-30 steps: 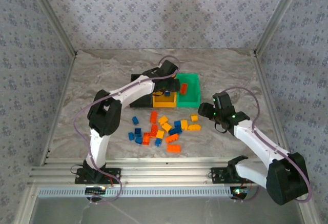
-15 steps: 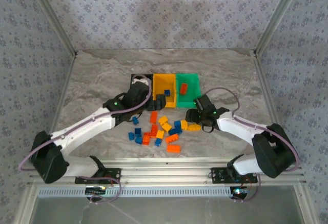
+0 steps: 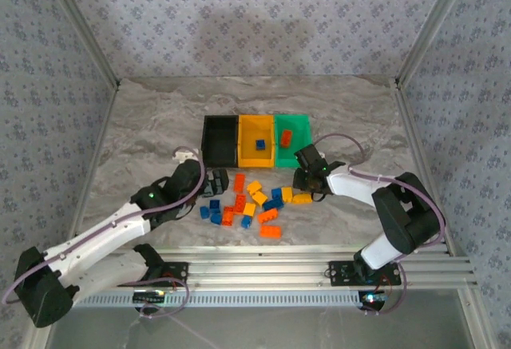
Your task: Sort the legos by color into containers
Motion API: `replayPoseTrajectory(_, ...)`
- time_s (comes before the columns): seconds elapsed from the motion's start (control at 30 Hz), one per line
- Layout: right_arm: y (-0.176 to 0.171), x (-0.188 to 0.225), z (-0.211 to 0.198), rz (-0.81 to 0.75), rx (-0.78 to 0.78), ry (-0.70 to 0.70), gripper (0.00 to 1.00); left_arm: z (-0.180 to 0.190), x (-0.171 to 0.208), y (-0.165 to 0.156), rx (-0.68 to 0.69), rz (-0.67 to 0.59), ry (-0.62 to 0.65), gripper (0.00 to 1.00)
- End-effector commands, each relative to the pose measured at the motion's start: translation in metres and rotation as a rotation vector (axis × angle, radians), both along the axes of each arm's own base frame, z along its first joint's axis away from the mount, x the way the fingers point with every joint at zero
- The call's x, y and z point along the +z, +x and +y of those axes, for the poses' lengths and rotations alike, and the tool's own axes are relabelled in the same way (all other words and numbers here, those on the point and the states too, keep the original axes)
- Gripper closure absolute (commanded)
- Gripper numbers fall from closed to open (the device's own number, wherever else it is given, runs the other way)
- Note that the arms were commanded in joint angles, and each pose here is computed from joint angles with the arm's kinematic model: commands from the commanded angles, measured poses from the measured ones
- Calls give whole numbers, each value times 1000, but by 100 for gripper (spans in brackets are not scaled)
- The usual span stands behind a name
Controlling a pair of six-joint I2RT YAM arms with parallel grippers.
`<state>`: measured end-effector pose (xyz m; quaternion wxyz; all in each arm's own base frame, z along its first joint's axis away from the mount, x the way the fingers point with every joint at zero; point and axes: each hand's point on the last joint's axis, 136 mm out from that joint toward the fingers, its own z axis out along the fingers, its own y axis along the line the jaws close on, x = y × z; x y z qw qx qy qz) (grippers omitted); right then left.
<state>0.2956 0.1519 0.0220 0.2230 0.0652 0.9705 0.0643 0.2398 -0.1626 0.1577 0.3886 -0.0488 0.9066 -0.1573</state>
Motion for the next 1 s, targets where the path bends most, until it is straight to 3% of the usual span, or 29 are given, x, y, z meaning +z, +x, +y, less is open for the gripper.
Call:
replayPoseTrajectory(0.0, 9, 3, 6, -22, 15, 10, 62, 25, -5, -5, 80, -9, 49, 0)
replayPoseTrajectory(0.13, 10, 32, 11, -79, 70, 30, 70, 47, -9, -11, 140, -23, 86, 0)
replayPoseTrajectory(0.3, 12, 91, 42, -185, 181, 80, 72, 69, -15, -20, 199, -26, 111, 0)
replayPoseTrajectory(0.57, 35, 155, 168, -302, 430, 205, 71, 89, -23, -35, 249, -20, 68, 0)
replayPoseTrajectory(0.77, 65, 156, 248, -310, 533, 243, 71, 97, -24, -44, 251, -10, 54, 0)
replayPoseTrajectory(0.97, 100, 129, 288, -271, 526, 237, 69, 97, -28, -48, 247, 8, 48, 0)
